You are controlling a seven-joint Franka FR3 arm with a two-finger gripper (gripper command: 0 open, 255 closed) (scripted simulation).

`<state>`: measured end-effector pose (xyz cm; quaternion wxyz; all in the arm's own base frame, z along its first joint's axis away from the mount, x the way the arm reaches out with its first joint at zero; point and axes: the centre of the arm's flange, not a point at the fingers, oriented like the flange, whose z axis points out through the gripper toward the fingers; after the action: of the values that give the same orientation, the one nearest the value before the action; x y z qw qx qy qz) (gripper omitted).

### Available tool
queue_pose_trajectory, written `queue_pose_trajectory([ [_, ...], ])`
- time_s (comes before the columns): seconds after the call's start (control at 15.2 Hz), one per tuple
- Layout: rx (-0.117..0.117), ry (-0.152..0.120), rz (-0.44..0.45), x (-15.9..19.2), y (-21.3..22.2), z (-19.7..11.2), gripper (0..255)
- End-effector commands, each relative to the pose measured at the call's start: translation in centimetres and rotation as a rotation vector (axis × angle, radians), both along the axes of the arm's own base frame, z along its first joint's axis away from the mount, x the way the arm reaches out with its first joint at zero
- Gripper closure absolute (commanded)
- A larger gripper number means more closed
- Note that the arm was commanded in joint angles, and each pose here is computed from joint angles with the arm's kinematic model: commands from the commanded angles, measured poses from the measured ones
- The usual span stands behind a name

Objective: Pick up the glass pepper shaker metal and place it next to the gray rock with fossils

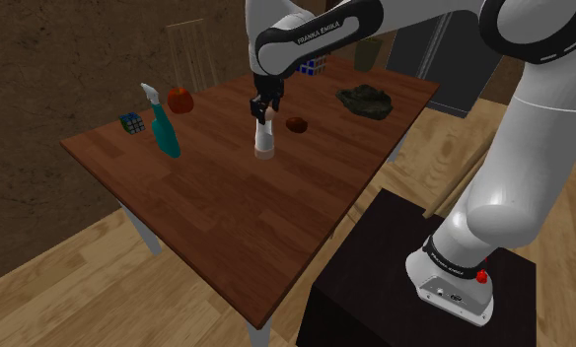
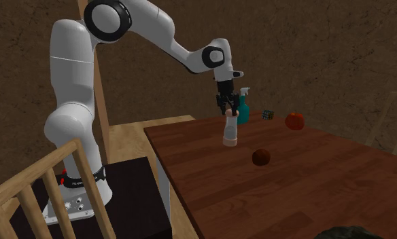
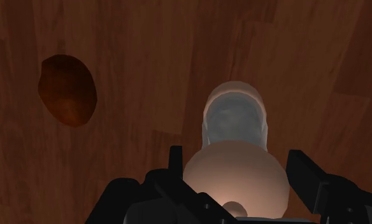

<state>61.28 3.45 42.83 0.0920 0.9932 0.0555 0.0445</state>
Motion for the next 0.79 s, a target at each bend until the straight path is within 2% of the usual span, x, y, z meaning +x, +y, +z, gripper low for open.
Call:
queue_pose_trajectory([
  [0.0, 0.000, 0.000, 0.000, 0.0, 0.0, 0.0, 255],
  [0.26, 0.000, 0.000, 0.000, 0.0, 0.0, 0.0, 255],
  [0.73, 0.000, 0.000, 0.000, 0.0, 0.0, 3.7, 255],
])
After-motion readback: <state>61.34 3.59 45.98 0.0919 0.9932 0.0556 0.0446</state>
